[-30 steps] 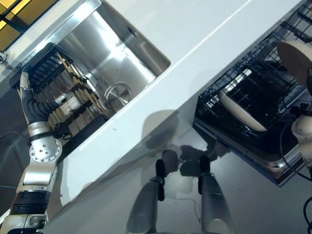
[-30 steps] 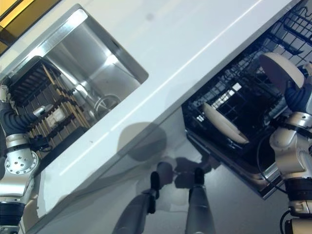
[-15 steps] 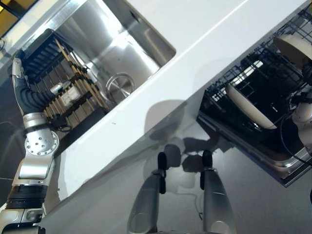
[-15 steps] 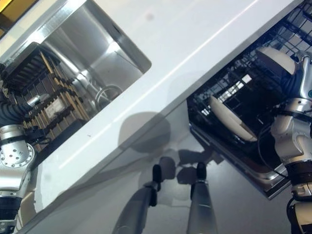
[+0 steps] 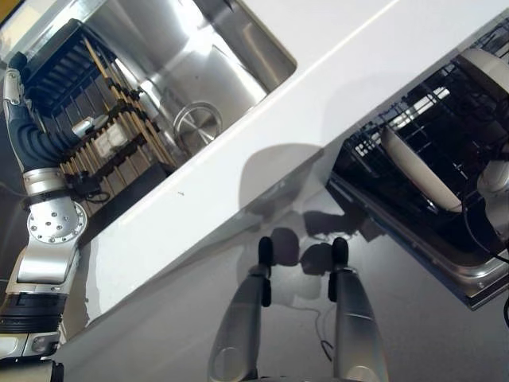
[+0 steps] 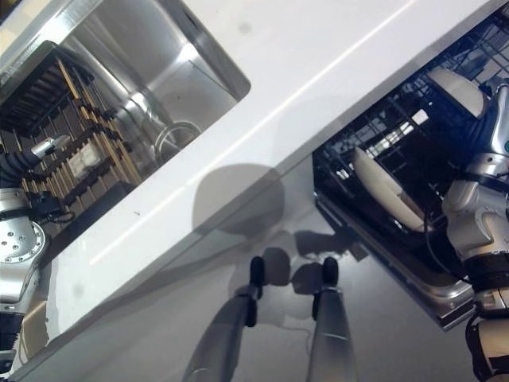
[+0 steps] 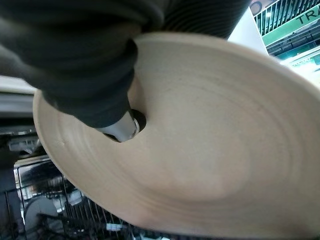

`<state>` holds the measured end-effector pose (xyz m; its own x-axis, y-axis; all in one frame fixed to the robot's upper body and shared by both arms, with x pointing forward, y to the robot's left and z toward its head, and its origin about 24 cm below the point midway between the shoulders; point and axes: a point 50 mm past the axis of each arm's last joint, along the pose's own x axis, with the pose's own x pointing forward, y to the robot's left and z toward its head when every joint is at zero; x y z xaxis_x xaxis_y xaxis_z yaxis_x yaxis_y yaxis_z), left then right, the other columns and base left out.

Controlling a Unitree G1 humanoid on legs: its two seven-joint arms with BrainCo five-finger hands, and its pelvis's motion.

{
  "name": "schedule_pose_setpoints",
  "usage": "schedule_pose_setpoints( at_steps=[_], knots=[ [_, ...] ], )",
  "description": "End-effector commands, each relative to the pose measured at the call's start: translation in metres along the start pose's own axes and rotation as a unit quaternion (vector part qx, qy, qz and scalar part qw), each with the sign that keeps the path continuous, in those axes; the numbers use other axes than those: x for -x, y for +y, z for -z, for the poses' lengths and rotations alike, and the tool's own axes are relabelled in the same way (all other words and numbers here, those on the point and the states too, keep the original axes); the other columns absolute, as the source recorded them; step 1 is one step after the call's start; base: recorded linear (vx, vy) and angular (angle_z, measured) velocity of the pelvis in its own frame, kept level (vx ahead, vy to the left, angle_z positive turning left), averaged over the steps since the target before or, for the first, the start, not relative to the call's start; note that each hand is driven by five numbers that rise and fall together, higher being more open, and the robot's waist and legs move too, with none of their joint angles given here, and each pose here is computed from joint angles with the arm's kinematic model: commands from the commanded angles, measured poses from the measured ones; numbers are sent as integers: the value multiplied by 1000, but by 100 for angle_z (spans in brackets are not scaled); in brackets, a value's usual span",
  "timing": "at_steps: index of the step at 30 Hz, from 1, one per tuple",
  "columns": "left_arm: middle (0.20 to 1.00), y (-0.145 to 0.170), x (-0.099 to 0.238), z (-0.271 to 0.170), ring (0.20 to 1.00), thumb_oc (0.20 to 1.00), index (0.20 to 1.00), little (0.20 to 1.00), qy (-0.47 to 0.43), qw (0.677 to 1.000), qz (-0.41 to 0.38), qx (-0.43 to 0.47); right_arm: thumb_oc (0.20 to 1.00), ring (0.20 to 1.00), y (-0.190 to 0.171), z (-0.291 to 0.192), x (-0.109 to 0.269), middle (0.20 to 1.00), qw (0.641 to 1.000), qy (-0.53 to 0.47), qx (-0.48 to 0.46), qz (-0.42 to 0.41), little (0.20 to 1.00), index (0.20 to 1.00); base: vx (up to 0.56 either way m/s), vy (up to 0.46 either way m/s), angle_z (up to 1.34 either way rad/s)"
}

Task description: Pick up plates and place into dishwasher.

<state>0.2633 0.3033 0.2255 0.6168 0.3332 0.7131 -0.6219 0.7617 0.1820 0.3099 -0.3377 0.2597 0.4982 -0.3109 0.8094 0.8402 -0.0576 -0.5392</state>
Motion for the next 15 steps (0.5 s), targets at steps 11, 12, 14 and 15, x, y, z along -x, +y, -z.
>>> schedule_pose_setpoints(
  at_steps=[11, 12, 14, 15],
  knots=[
    [1000, -37, 35, 29, 1000, 1000, 1000, 1000, 72, 996, 8, 48, 740, 740, 1, -19, -19, 740, 999, 9, -47, -3, 740, 740, 0, 0, 0],
    [1000, -37, 35, 29, 1000, 1000, 1000, 1000, 72, 996, 9, 48, 950, 950, 2, -19, -18, 950, 999, 10, -47, -5, 950, 950, 0, 0, 0],
    [1000, -37, 38, 29, 1000, 1000, 1000, 1000, 73, 996, 10, 50, 1000, 1000, 4, -19, -16, 1000, 999, 12, -47, -10, 1000, 1000, 0, 0, 0],
    [1000, -38, 38, 29, 1000, 1000, 1000, 1000, 74, 996, 10, 51, 1000, 1000, 6, -19, -15, 1000, 999, 14, -48, -14, 1000, 1000, 0, 0, 0]
  ],
)
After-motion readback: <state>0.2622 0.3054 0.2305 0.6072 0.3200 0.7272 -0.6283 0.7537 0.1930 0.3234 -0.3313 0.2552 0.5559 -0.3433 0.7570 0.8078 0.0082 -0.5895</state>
